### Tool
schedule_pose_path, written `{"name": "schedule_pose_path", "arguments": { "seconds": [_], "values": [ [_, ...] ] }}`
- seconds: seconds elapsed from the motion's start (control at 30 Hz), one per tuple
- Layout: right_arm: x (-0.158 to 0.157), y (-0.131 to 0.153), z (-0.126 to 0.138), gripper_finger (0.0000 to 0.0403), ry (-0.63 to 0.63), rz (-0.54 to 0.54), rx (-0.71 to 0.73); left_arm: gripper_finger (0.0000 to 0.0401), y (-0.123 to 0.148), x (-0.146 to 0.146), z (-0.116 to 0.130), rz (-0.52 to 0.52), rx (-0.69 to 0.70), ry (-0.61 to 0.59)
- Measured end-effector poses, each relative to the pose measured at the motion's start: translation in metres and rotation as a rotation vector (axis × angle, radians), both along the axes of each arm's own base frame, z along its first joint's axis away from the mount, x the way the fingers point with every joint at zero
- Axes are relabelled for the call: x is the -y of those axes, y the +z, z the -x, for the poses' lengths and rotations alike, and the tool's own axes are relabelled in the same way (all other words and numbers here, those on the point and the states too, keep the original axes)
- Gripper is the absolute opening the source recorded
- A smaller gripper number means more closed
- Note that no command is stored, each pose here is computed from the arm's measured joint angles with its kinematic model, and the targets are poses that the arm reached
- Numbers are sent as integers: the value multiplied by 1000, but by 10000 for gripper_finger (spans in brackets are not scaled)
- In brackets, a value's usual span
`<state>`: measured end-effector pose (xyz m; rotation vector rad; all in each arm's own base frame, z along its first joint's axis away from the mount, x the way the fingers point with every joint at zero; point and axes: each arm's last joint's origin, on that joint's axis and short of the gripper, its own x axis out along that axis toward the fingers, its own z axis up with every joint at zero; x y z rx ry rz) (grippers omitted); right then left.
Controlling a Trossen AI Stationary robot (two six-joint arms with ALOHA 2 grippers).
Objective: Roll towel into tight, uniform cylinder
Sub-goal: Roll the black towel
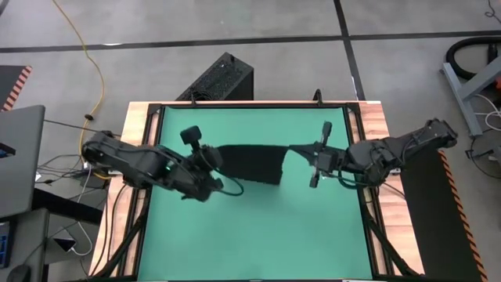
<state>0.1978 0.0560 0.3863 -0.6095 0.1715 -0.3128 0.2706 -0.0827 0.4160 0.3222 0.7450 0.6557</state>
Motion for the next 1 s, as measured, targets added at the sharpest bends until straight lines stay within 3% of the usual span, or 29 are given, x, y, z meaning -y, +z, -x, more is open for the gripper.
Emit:
{"name": "schedule_pose_path", "arguments": {
  "seconds": [0.17,0.37,0.63,0.77,1.0],
  "values": [
    [24,-1,-8,0,-95,7,-14,0,16,-18,10,-40,-5,-1],
    [60,-6,-22,0,-214,47,-49,0,17,-54,4,-118,-120,48],
    [122,-2,-34,0,-420,205,-27,0,29,-133,-7,-211,-234,57],
    [149,4,-32,0,-487,287,0,0,38,-178,-6,-264,-235,28],
    [175,22,-27,0,-493,261,35,0,51,-229,-1,-333,-139,8]
  ]
}}
